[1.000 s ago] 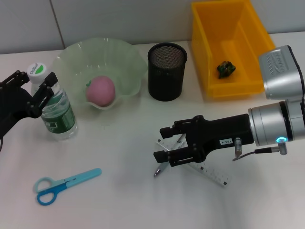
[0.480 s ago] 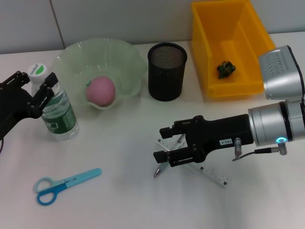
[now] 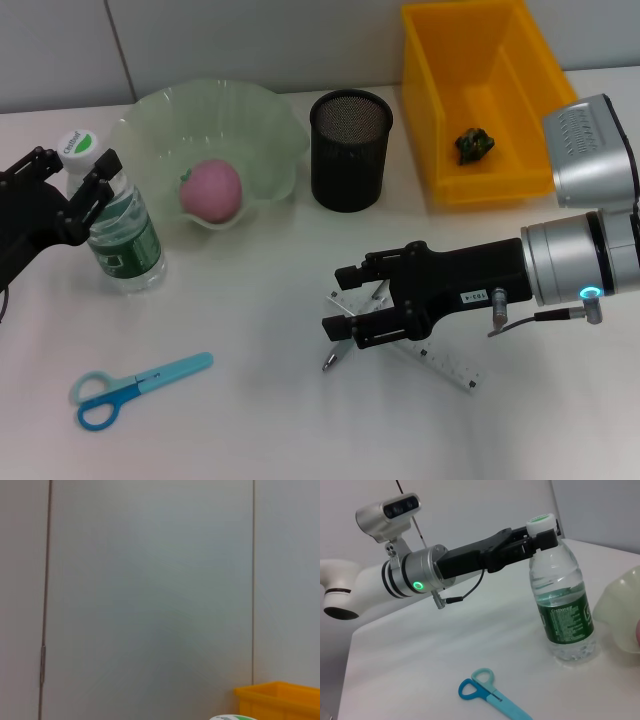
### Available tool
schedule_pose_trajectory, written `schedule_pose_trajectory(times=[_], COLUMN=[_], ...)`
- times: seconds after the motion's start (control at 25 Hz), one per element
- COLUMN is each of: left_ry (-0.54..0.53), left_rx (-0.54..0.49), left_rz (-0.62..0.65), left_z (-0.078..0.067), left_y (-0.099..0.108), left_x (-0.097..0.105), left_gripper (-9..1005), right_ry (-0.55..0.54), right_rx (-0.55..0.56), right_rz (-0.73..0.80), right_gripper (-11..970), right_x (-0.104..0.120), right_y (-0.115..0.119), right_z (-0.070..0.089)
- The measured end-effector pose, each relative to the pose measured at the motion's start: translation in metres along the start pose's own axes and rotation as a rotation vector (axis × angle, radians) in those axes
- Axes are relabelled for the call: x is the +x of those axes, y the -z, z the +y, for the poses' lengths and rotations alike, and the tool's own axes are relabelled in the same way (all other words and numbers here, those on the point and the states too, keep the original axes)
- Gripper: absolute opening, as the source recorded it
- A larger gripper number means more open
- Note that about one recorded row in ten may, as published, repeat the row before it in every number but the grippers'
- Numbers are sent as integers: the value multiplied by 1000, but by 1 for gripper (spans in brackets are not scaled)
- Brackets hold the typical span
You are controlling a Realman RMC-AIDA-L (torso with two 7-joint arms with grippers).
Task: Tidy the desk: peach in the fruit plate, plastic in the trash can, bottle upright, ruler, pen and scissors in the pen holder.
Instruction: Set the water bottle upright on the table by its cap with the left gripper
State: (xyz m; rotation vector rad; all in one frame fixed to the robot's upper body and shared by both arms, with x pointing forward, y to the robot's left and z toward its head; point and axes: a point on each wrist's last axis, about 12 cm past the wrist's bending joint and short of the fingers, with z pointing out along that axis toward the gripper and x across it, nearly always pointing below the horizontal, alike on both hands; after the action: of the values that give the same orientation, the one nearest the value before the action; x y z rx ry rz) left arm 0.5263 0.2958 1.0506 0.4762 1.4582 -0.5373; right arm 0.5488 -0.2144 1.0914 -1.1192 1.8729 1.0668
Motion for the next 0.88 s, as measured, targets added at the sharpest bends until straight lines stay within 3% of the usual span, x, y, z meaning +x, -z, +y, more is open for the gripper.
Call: schedule_pose_trajectory(times=[0.4, 0.88], left_ry=[-2, -5], left_rx=[3, 2], left_rz=[5, 3], left_z=[0, 1], left_y=[-1, -1], left_x=[0, -1], left_gripper=[452, 711], right_ry=[1, 1], right_rx=[0, 0], right_rz=[0, 0], right_gripper=[743, 742], right_x=[-1, -1], right_y=[0, 0], right_z=[0, 0])
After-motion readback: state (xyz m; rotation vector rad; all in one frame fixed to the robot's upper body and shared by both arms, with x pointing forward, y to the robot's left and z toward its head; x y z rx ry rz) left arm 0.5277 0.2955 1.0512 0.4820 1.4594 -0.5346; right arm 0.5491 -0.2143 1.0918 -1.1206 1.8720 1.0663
